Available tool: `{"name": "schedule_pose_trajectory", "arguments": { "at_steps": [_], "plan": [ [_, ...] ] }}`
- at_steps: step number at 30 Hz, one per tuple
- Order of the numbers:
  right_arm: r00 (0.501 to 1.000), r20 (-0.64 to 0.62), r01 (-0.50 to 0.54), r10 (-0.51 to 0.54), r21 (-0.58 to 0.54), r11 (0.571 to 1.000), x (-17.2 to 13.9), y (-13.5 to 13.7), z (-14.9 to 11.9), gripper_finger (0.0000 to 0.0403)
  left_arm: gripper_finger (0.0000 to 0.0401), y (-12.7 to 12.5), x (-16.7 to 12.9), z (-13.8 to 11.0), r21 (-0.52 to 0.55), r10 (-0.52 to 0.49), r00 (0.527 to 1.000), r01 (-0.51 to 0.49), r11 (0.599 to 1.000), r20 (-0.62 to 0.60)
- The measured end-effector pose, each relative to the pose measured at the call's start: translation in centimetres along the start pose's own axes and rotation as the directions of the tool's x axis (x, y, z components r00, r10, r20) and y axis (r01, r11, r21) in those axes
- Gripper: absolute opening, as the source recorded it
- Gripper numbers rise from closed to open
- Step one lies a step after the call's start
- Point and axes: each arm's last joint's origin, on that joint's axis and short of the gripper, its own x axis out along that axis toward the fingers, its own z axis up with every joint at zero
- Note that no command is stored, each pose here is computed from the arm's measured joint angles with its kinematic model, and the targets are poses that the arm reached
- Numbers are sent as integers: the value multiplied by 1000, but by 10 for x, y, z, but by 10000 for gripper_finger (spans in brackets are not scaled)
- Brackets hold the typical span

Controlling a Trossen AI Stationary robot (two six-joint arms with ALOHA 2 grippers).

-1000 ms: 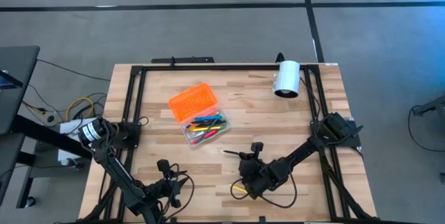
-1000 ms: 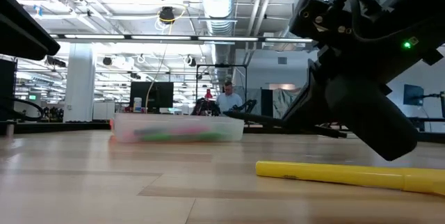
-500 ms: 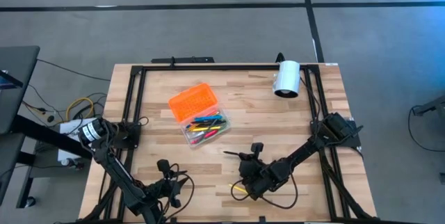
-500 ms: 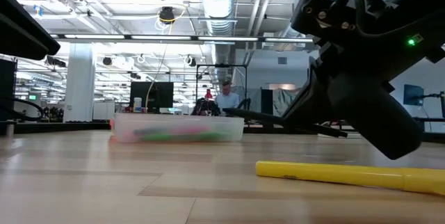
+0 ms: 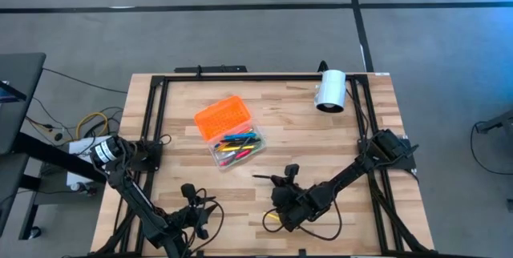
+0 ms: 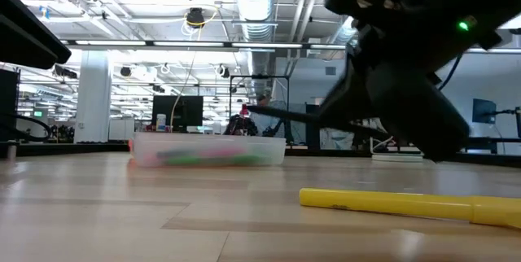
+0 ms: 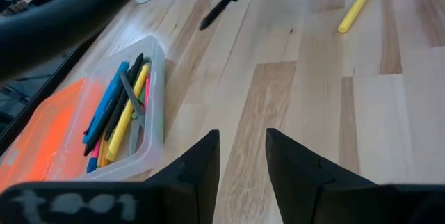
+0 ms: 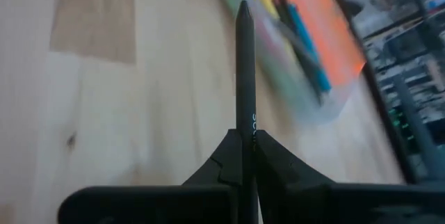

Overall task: Pick & place school supplies into a supply box
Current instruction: Put the black pen into the supply box

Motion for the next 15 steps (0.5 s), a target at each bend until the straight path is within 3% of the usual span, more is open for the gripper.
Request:
{"name": "schedule_pose_trajectory", "arguments": {
  "at_steps": [15],
  "plan": [
    [997, 11, 83, -82, -207, 975, 22, -30, 35, 4, 109, -4, -12, -5, -4, -33, 999, 33, 999, 18]
  ]
}}
